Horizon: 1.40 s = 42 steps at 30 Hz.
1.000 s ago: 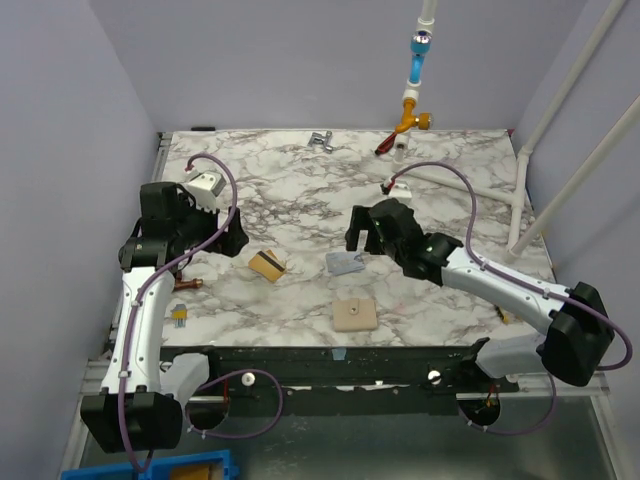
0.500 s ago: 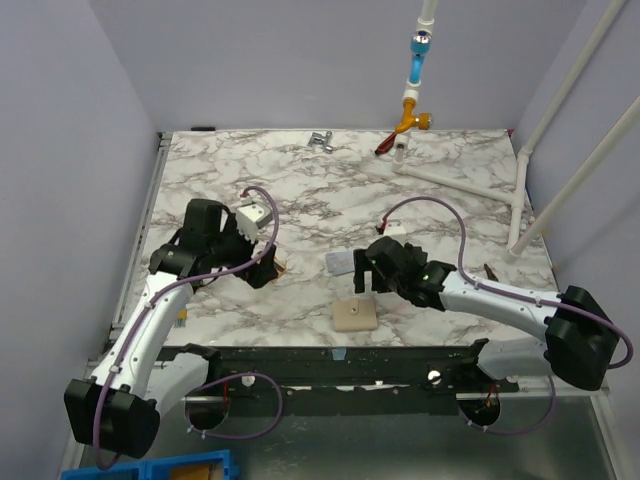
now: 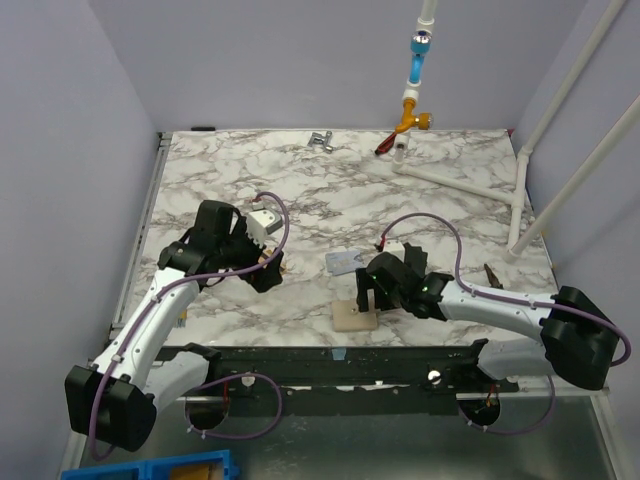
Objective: Put the credit cards into the card holder
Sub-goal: Move the card holder to the center of the board.
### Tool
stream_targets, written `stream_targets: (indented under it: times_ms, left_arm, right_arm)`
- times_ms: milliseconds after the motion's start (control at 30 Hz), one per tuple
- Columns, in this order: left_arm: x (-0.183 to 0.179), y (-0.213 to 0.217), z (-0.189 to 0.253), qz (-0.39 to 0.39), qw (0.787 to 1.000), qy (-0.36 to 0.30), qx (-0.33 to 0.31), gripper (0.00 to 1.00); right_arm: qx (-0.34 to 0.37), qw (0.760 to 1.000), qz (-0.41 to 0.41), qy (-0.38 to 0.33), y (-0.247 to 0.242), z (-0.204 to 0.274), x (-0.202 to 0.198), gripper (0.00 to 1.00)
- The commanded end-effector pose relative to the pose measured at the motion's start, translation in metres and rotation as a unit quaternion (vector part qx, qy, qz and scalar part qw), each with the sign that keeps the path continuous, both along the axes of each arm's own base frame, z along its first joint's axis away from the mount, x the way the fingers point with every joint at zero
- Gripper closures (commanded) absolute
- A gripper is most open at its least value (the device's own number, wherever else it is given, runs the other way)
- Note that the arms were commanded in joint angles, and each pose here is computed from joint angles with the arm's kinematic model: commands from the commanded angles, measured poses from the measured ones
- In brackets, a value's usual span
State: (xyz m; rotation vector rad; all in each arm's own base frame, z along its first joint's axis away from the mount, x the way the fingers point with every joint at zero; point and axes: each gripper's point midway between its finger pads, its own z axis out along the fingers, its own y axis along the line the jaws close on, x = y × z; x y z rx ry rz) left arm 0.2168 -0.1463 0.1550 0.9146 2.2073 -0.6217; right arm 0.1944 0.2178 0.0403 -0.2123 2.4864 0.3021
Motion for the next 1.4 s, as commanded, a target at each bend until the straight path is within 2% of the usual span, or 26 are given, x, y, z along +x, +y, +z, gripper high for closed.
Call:
stream_targets:
  times_ms: [0,367,467,633,733,833,967,1100,1233,1367]
  left_arm:
    - [0.004,-0.003,0.009,-0.015,1.000,-0.022,0.002,0.01]
    - [-0.007,-0.021,0.001,-0.067,0.996,-0.054,0.028,0.01]
    - [-0.018,-0.033,-0.009,-0.109,0.990,-0.070,0.060,0.01]
    - [-0.021,-0.055,-0.020,-0.153,0.976,-0.105,0.110,0.02]
    - [-0.022,-0.072,-0.028,-0.173,0.970,-0.117,0.125,0.02]
    - [-0.026,-0.087,-0.038,-0.207,0.959,-0.128,0.146,0.02]
    - [-0.020,-0.103,-0.049,-0.225,0.948,-0.141,0.177,0.02]
    - [0.005,-0.112,-0.041,-0.153,0.960,-0.134,0.190,0.02]
    - [0.019,-0.110,-0.027,-0.059,0.982,-0.106,0.148,0.01]
    - [0.014,-0.111,-0.017,-0.009,0.997,-0.033,0.063,0.02]
  right_arm:
    - [0.026,0.999,0.012,0.031,0.010,-0.007,-0.014,0.09]
    - [0.066,0.994,0.024,0.078,0.012,-0.011,-0.044,0.22]
    - [0.085,0.992,0.017,0.088,0.015,-0.012,-0.048,0.36]
    - [0.121,0.987,-0.016,0.105,0.024,-0.015,-0.049,0.71]
    - [0.113,0.986,-0.040,0.120,0.024,-0.020,-0.048,0.81]
    - [0.097,0.984,-0.065,0.131,0.023,-0.027,-0.045,0.99]
    - [0.059,0.982,-0.114,0.140,0.018,-0.034,-0.037,0.99]
    - [0.053,0.978,-0.166,0.113,0.011,-0.027,-0.021,0.99]
    - [0.091,0.968,-0.224,0.070,-0.002,-0.007,-0.003,0.99]
    - [0.130,0.966,-0.215,0.058,0.003,0.000,-0.002,1.00]
